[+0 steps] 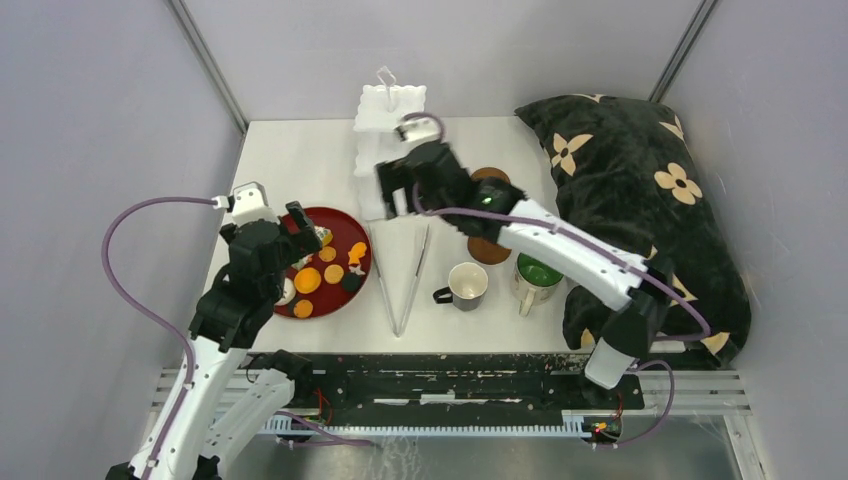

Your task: Serve the afternoon tea

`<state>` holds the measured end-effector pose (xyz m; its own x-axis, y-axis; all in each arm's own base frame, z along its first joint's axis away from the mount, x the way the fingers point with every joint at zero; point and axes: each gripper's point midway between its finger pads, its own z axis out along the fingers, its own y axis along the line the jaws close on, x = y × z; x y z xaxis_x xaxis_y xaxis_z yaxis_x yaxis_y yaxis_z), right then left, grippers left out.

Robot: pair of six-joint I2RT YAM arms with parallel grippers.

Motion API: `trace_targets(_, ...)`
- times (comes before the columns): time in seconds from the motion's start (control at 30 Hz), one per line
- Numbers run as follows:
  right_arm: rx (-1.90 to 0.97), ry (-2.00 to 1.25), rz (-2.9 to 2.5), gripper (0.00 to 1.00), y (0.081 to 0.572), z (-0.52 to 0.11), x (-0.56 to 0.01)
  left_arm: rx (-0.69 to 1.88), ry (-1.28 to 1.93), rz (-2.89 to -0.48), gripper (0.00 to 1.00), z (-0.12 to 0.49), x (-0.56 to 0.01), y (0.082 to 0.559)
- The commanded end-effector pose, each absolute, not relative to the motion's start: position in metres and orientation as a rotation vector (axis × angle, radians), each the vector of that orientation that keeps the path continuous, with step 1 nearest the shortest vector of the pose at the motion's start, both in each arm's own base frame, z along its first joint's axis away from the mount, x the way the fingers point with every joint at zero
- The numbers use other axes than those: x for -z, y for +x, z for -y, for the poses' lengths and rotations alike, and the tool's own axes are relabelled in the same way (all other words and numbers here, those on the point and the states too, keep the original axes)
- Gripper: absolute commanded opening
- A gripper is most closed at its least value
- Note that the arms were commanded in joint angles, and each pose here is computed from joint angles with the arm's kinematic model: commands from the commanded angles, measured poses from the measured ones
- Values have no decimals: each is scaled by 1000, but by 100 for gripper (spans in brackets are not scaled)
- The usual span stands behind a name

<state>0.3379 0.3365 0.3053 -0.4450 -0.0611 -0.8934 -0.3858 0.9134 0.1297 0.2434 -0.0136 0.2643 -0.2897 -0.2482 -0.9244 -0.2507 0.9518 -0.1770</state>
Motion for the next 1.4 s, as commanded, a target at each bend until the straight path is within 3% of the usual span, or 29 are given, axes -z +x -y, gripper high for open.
trace_targets(0.0, -522, -473, -2173, 99, 295, -410, -248, -54, -411, -1897, 99, 5, -276, 239)
trace_targets(0.2, -502, -453, -2311, 98, 271, -428, -187, -65, -470, -1853, 99, -2, -279, 238)
trace_targets(0.57, -374, -338, -2470, 70, 252, -417, -109, 4, -432, -1896, 99, 15, -263, 249)
trace_targets(0.8, -28, -112, -2503, 75, 272, -382, -88, 35, -416, -1922, 99, 23, -251, 252)
trace_targets(1.03, 7, -22, -2546, 77, 277, -376, -64, 85, -410, -1957, 99, 31, -237, 249)
trace_targets(1.37, -44, -29, -2646, 60, 264, -374, -34, 108, -401, -1947, 99, 34, -231, 250)
